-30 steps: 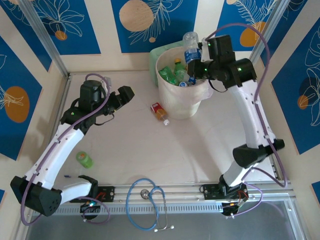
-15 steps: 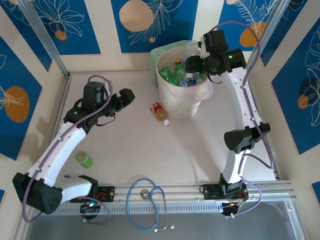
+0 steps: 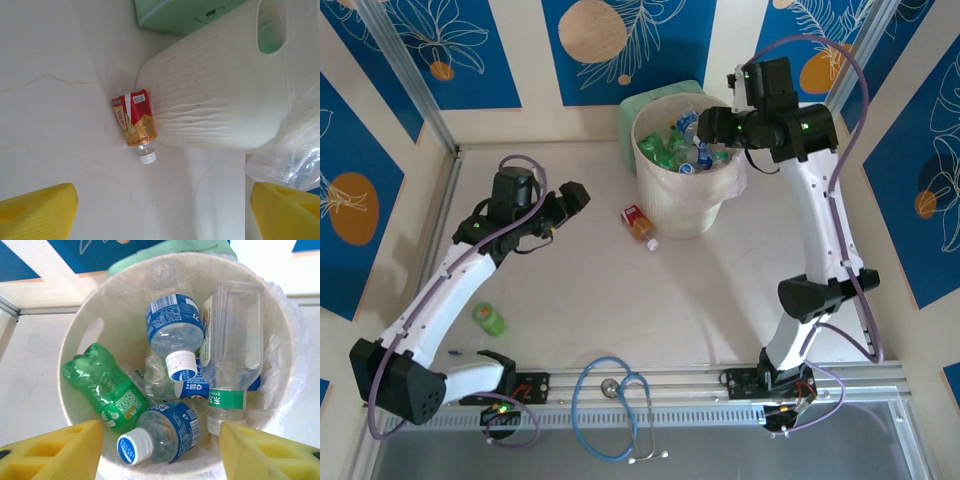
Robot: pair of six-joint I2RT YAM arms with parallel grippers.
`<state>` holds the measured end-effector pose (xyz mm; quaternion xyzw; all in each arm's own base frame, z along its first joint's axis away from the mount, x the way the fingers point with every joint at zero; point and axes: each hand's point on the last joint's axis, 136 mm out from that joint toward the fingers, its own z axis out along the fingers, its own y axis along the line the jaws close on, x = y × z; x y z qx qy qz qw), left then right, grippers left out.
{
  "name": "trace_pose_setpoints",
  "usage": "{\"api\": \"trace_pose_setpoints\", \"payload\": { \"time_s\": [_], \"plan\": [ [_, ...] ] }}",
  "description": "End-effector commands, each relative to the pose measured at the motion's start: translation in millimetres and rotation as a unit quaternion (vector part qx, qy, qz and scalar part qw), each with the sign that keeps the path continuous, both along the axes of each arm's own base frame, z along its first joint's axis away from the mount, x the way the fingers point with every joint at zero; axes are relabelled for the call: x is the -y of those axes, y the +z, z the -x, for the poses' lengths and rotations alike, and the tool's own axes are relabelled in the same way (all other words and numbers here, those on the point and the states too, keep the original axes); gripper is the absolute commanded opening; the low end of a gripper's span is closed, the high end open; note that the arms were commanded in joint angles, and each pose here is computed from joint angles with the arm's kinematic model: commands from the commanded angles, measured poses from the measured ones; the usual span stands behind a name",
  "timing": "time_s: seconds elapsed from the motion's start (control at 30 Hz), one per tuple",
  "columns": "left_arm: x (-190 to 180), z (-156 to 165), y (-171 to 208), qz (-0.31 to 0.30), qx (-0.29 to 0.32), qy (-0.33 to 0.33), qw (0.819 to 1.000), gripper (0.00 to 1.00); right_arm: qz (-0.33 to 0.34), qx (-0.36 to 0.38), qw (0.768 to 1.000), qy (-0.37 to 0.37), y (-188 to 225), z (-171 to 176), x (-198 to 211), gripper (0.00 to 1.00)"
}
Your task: Put the plastic bottles in the bin
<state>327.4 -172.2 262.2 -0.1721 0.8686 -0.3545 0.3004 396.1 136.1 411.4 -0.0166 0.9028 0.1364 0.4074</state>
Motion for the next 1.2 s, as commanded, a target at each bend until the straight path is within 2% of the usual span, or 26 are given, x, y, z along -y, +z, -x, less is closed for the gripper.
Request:
{"api": "trace_pose_setpoints", "payload": {
  "time_s": [0.0,0.13,0.27,0.47,0.6,0.83,1.0,1.17],
  "plan": [
    [1,-6,-9,0.007,-0.006,0.008,1.000,0.89,-0.006,0.001,1.000,-0.001,5,7,-4,0.59],
    [8,-15,-21,0.016,-0.015,0.018,1.000,0.89,-0.006,0.016,1.000,0.016,17,30,-20,0.57],
    [26,-29,-44,0.022,-0.036,0.035,0.998,0.90,-0.003,0.027,0.999,0.042,16,68,-43,0.57],
    [62,-55,-91,0.031,-0.086,0.062,0.994,0.88,-0.023,0.000,0.999,0.046,-15,120,-52,0.57],
    [77,-68,-117,-0.003,-0.119,0.075,0.990,0.86,-0.045,-0.030,0.998,0.039,-43,145,-47,0.57],
    [96,-96,-141,-0.026,-0.136,0.075,0.987,0.87,-0.046,-0.085,0.995,0.031,-88,171,-43,0.57],
    [96,-98,-164,-0.072,-0.174,0.083,0.979,0.86,-0.048,-0.090,0.994,0.034,-95,179,-45,0.56],
    [108,-96,-182,-0.088,-0.193,0.069,0.975,0.86,-0.048,-0.089,0.994,0.041,-95,180,-52,0.56]
  ]
}}
